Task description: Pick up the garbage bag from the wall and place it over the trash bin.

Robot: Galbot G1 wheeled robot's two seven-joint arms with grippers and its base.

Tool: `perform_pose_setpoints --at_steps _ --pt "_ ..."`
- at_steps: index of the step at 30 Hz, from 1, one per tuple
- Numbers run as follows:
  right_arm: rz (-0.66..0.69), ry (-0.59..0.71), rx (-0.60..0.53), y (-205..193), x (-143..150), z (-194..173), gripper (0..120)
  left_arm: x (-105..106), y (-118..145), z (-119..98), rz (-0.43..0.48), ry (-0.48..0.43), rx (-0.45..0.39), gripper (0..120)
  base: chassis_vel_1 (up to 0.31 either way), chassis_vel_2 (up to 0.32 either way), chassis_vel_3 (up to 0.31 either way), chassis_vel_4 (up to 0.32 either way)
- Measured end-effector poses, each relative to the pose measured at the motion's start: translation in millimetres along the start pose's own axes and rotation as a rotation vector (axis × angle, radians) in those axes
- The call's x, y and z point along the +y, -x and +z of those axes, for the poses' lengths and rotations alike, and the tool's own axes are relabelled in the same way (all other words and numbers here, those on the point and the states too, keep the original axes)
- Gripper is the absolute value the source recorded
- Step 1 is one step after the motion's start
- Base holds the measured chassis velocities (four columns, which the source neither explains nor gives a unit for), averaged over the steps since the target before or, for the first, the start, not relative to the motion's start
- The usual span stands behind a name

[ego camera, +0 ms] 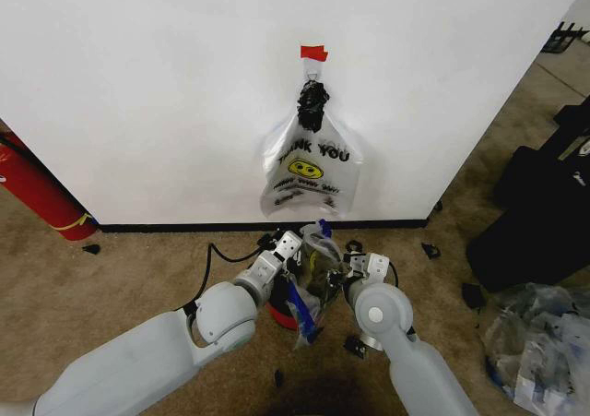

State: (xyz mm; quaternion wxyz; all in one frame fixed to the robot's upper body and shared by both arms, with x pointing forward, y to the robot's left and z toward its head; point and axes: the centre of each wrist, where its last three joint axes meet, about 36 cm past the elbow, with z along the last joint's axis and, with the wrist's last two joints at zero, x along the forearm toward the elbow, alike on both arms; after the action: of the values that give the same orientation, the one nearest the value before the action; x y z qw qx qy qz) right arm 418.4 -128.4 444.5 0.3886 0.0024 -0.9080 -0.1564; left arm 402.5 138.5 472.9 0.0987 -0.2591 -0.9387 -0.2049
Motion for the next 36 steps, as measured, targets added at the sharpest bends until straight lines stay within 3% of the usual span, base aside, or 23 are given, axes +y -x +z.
perform_pose_setpoints --at_steps 5,7,18,36 --pt "-0.001 0.018 -0.003 -0.4 3.0 0.9 3 2.0 -1.8 -0.4 -0.003 0.003 -0.002 0 0.0 0.0 0.0 0.0" --pt "-0.002 0.023 -0.004 -0.7 3.3 1.2 0 2.3 -2.1 -0.6 -0.003 0.003 -0.002 0 0.0 0.0 0.0 0.0" --pt "-0.009 0.092 -0.037 -6.8 -3.2 3.3 0 6.1 -4.5 -0.5 -0.007 -0.011 0.008 0 0.0 0.0 0.0 0.0" --pt "-0.14 0.187 -0.145 -49.5 -50.3 20.5 0 51.8 -18.5 0.4 -0.084 -0.048 0.067 0 0.0 0.0 0.0 0.0"
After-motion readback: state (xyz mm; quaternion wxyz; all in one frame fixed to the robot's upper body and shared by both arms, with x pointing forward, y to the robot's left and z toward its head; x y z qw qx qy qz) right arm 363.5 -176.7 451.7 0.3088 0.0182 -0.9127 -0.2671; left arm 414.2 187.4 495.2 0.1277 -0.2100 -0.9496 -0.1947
